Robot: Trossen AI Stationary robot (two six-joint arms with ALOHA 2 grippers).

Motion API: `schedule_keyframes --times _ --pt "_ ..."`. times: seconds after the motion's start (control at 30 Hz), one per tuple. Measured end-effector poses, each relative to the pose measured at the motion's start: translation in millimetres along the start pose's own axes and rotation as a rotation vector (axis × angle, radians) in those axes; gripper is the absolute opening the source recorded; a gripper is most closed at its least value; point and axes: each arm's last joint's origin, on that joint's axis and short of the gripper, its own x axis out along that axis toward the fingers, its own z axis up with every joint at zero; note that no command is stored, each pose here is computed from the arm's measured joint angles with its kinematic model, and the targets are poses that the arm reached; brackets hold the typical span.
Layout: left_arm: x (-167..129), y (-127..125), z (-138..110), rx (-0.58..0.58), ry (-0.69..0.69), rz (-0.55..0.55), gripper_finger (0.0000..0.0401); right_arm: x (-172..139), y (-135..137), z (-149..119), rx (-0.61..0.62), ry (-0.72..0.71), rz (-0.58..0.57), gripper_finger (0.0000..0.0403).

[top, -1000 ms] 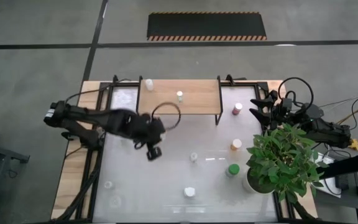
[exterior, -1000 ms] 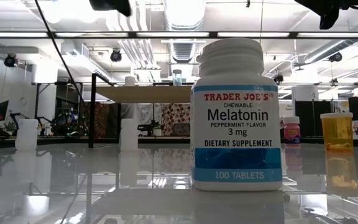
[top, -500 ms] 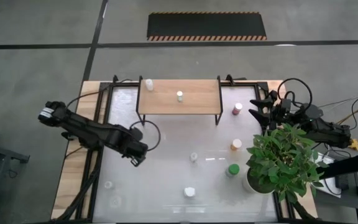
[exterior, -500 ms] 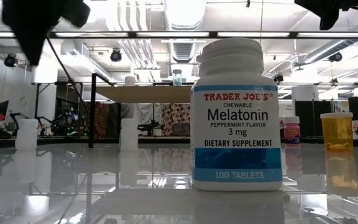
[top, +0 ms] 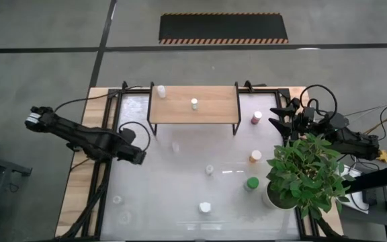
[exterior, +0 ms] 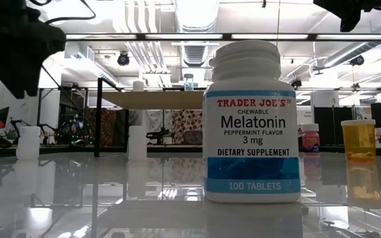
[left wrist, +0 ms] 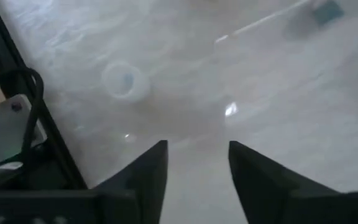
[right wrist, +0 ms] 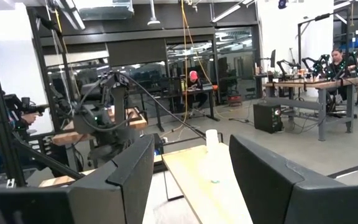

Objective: Pick and place medicine bottles onto shelf by color
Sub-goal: Put the white pill bottle on the shelf

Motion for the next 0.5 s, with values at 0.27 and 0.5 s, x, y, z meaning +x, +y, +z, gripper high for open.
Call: schedule_keyframes --times 0.27,0.5 --pt "17.0 8.5 2.7 -0.089 -0.142 0.083 0.0209 0.1 0.0 0.0 0.001 0.000 -0.001 0.0201" --pt "39.4 9.9 5.0 -0.098 -0.151 0.216 0.0211 0.1 0.0 -0.1 0.001 0.000 -0.002 0.0201"
